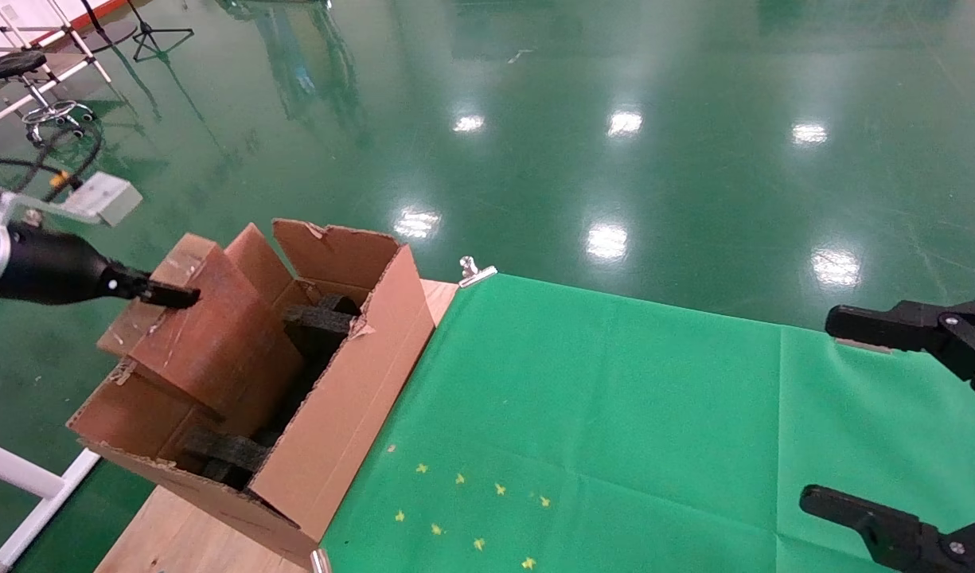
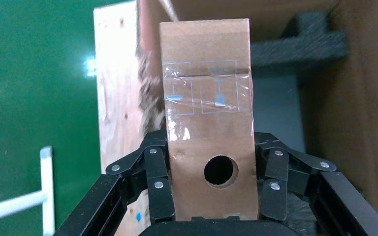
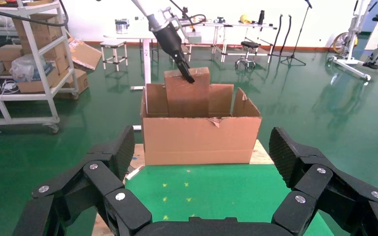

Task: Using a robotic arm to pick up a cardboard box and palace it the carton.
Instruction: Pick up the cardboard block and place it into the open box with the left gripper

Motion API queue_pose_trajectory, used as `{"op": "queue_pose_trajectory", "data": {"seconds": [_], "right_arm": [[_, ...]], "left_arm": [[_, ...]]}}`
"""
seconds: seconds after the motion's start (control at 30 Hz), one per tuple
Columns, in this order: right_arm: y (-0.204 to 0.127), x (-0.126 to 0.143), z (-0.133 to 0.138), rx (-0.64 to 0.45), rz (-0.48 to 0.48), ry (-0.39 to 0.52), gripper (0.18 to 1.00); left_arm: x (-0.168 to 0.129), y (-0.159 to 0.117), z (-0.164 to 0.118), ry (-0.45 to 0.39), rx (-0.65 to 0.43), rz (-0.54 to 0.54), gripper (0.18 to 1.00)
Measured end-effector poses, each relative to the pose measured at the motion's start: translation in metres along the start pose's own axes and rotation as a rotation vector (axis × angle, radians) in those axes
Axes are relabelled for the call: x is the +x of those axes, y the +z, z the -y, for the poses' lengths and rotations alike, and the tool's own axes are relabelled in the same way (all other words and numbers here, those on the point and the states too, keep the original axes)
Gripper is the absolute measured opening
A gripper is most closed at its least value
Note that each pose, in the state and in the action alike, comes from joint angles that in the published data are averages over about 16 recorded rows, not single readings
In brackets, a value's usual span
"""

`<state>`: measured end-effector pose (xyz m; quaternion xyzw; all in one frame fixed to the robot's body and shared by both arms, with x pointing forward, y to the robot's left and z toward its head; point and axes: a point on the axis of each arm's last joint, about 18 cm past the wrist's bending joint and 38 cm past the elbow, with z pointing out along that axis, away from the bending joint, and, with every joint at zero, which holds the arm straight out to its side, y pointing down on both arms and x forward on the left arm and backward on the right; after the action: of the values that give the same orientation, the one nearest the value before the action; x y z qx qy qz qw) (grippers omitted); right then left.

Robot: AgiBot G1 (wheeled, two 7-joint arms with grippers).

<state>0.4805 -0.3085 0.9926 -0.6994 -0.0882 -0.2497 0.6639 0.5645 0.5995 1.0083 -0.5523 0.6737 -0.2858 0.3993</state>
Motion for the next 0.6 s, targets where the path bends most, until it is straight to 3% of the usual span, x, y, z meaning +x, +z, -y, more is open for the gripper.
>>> {"op": "queue_pose_trajectory", "data": {"seconds": [0.6], "right_arm": [[0.000,0.000,0.000,0.000,0.000,0.000,1.001]], "left_arm": [[0.005,0.067,-0.040,0.001,-0.132,0.082,0.374]]}}
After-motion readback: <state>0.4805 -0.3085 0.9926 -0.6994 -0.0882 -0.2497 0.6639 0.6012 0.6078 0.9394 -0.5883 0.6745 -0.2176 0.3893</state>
